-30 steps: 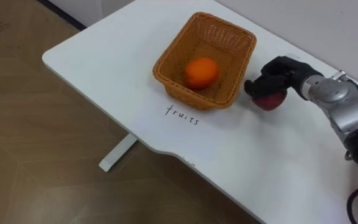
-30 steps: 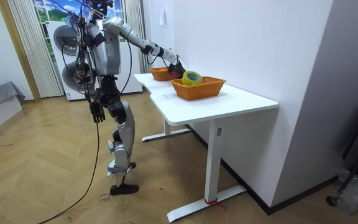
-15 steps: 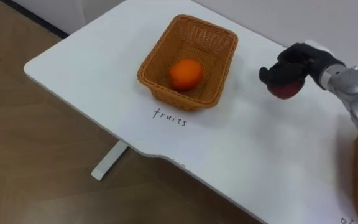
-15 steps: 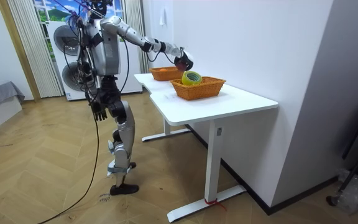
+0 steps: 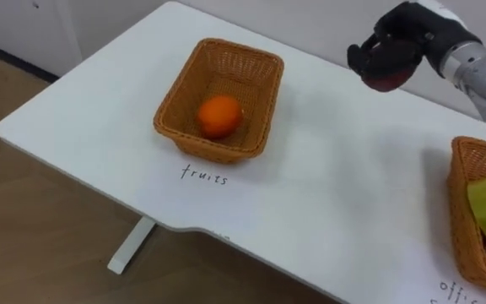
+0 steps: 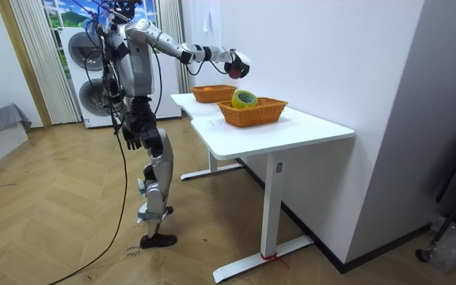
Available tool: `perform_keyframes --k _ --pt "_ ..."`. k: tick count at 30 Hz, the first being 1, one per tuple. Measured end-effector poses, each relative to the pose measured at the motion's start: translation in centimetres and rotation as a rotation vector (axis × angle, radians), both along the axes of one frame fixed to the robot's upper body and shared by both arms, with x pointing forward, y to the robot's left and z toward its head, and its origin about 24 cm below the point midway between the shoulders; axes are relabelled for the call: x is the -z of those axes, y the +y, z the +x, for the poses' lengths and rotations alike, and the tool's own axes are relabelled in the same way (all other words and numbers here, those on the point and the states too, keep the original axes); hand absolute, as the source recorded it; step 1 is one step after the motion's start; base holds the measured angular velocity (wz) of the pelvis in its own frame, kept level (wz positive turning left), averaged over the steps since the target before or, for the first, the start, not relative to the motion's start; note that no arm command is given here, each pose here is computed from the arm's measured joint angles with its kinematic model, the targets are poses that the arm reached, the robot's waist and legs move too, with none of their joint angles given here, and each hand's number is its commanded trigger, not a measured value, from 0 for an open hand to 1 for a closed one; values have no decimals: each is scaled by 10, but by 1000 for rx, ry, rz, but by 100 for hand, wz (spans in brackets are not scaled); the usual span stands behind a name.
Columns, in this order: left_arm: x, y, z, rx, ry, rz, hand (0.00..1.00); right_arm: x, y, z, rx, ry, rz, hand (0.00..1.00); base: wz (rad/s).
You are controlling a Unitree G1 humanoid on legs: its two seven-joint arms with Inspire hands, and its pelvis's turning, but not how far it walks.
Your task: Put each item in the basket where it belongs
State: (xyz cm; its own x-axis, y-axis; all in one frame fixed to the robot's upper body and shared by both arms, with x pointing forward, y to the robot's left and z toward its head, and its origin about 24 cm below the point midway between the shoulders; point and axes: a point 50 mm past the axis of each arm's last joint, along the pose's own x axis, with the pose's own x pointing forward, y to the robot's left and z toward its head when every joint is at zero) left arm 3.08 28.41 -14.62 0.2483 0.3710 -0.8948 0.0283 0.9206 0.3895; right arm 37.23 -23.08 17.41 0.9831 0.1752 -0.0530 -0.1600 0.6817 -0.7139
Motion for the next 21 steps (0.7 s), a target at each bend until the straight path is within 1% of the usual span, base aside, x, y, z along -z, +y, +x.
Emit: perform_keyframes --k 8,9,13,16,21 --pt "2 -3 -8 -18 44 -12 0 0 5 0 -4 19 14 100 7" --pt "3 -3 -12 -23 58 -14 0 1 7 0 -8 24 9 100 8" --pt "3 -5 -13 -15 68 -16 0 7 16 1 -18 43 -6 100 9" --pt "4 -6 -13 -7 69 -19 0 15 28 2 -49 66 -43 100 -1" --pt "4 -6 -13 10 79 -20 0 39 56 2 -123 137 -47 100 15"
